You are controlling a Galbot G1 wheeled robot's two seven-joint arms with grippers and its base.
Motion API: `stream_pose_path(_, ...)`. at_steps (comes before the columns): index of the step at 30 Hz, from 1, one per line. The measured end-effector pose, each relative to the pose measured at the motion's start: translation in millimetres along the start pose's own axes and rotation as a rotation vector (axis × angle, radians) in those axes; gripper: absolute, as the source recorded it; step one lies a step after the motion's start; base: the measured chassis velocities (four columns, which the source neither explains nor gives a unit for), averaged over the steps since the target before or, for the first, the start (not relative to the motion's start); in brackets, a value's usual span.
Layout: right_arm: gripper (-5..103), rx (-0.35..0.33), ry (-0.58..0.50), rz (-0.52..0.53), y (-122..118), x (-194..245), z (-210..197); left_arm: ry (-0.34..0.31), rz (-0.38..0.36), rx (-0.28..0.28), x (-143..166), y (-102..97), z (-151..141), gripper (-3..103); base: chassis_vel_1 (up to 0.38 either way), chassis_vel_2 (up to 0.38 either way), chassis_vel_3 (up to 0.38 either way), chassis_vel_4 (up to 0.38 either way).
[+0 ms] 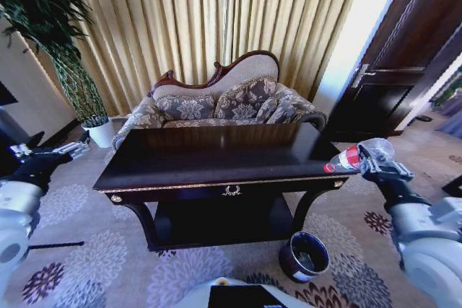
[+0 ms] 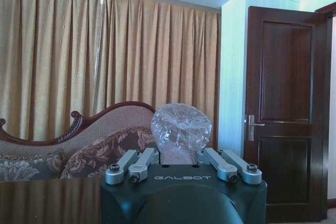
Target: Move to the front of the table and place the trash on the table into the trash bin.
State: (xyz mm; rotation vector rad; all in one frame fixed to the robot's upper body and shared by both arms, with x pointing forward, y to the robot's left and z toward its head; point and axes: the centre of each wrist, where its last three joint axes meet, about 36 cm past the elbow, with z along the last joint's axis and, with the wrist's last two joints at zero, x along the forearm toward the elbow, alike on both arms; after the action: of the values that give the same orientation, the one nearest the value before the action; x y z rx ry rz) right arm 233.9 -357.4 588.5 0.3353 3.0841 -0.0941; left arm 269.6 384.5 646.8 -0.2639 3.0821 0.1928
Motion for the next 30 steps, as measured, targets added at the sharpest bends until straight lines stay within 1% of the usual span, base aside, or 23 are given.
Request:
stream_pose_path(7,28,0.006,-0.001,0.000,-0.9,1.2,0.7,-0.002,0.007,0.001,1.0,-0.7,-0.2,100,0.082,-0.081,-0.074,0.092)
stream_pose_path(15,28,0.017,-0.008,0.000,-0.7,2.4,2.3,-0.008,0.007,0.001,2.3,-1.0,-1.5,100,0.124,-0.113,-0.138,0.117)
stream_pose_path(30,28,0.015,0.001,-0.010,2.9,3.7,7.0,-0.013,0.015,0.005,4.3,-4.2,-2.2,100,0.118,-0.116,-0.114,0.118)
